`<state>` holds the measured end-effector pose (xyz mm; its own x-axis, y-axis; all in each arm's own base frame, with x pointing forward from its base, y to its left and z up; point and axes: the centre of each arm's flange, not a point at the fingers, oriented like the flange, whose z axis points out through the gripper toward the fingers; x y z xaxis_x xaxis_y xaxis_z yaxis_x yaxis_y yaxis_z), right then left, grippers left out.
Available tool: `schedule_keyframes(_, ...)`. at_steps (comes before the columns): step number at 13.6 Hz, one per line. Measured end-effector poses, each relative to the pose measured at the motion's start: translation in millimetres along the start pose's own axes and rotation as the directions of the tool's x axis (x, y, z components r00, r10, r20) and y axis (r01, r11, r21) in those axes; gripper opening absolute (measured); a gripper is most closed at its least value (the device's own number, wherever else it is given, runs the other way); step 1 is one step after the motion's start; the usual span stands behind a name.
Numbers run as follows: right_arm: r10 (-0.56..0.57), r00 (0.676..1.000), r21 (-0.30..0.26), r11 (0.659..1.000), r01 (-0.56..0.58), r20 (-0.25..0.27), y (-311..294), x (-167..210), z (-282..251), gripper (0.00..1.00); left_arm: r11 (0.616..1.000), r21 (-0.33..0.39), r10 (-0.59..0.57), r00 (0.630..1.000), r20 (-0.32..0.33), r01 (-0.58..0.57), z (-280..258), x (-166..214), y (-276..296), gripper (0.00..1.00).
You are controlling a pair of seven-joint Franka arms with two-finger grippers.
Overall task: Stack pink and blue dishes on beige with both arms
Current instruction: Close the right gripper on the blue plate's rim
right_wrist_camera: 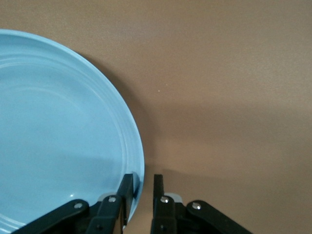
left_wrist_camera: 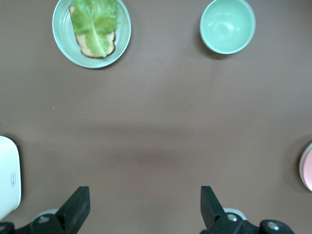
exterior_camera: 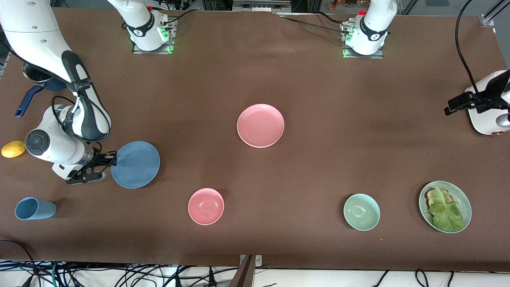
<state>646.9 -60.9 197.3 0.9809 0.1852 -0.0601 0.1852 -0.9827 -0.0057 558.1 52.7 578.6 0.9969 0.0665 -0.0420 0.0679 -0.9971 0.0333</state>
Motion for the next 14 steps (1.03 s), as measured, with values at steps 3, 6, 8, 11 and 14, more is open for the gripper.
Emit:
schedule_keyframes(3,0.002,1.0,0.001,1.0,-0.002,-0.003,0.0,0.4,-0.5,0.1,0.997,0.003,0.075,0.996,-0.046,-0.075,-25.1,-13.9,35.7,1.0)
schedule_keyframes(6,0.005,1.0,0.003,1.0,-0.005,-0.006,-0.2,0.9,-3.2,0.04,0.995,0.004,0.103,0.993,-0.056,-0.103,-28.5,-16.0,48.4,1.0)
schedule_keyframes(8,0.004,1.0,0.003,1.0,-0.004,-0.007,-0.2,1.0,-3.5,0.04,0.994,0.005,0.112,0.992,-0.059,-0.112,-28.6,-15.9,52.1,1.0)
schedule_keyframes(11,0.014,1.0,0.018,1.0,-0.014,-0.003,-1.6,0.9,-13.4,0.04,0.993,0.005,0.117,0.991,-0.059,-0.117,-28.6,-15.9,52.1,1.0)
schedule_keyframes(14,0.021,1.0,0.046,0.999,-0.021,-0.001,-8.8,2.9,-45.6,0.04,0.993,0.005,0.117,0.991,-0.059,-0.117,-28.7,-15.8,50.3,1.0)
